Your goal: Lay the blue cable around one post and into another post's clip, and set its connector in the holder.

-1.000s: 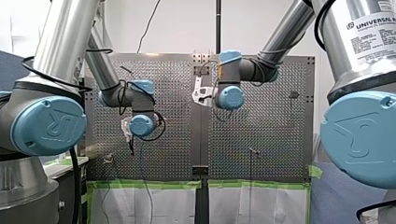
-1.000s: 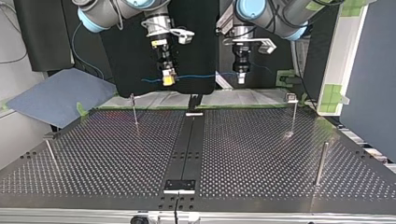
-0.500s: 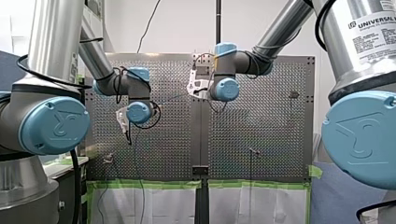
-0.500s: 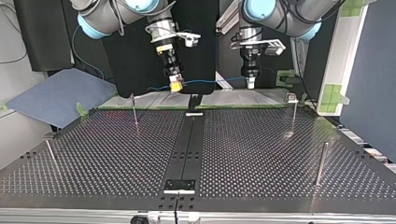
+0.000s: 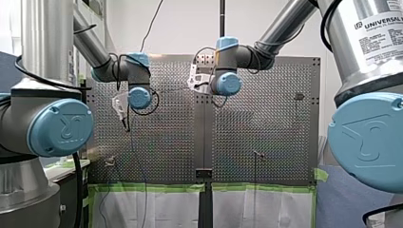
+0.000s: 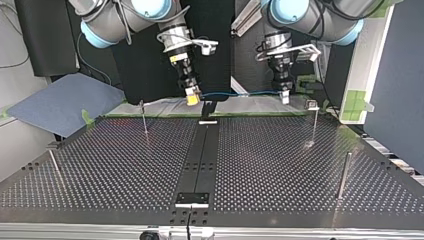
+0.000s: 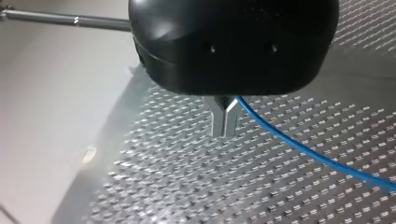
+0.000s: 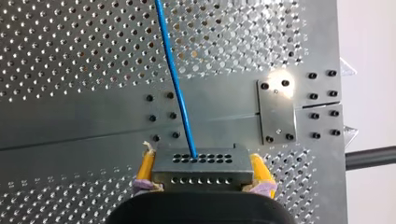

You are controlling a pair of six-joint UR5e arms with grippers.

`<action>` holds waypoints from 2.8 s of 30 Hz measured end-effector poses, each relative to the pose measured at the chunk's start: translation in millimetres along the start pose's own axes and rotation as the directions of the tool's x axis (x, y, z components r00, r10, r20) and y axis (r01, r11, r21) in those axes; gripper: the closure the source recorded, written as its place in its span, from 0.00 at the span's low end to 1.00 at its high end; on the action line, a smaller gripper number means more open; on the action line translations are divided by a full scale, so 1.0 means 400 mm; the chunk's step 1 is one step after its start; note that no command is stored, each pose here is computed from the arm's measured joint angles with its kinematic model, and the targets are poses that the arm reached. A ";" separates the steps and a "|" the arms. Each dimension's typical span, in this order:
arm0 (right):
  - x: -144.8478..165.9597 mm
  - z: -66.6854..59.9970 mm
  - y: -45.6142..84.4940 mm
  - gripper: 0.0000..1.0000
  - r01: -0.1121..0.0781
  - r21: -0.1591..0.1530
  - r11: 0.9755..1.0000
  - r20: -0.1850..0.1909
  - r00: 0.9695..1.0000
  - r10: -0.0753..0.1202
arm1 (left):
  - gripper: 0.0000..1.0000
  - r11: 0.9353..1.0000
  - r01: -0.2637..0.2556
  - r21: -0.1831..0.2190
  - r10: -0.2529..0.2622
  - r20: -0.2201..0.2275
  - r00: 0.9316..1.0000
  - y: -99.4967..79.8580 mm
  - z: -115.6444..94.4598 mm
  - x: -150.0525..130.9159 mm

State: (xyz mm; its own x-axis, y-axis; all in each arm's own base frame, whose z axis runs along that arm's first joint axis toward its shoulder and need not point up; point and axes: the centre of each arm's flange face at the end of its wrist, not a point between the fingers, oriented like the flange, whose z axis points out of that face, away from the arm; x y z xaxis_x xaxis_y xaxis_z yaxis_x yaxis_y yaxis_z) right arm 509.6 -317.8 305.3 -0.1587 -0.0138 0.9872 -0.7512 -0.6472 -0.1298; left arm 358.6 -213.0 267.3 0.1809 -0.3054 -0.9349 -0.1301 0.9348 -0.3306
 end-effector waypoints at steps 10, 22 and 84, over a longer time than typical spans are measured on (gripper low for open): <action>0.054 0.036 -0.023 1.00 -0.001 0.043 0.999 -0.013 1.000 0.001 | 1.00 0.999 0.036 -0.018 -0.034 0.080 0.996 -0.036 0.041 -0.151; 0.096 0.060 -0.050 1.00 -0.002 0.082 0.997 -0.023 1.000 0.004 | 1.00 0.998 0.052 -0.040 -0.046 0.131 0.990 -0.035 0.035 -0.295; 0.241 0.228 -0.215 1.00 -0.008 0.186 0.982 -0.114 0.993 0.030 | 1.00 0.996 0.085 -0.042 -0.066 0.340 0.938 0.184 0.405 -0.571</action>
State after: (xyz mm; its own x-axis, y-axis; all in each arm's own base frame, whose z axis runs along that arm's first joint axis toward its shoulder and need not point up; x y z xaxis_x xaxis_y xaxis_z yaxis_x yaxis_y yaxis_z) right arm 617.5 -332.9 419.9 -0.2535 0.0541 0.9658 -0.6174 -0.7777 -0.1185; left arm 465.6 -44.8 477.5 0.5099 -0.2861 -0.8113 -0.1549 0.8971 -0.4137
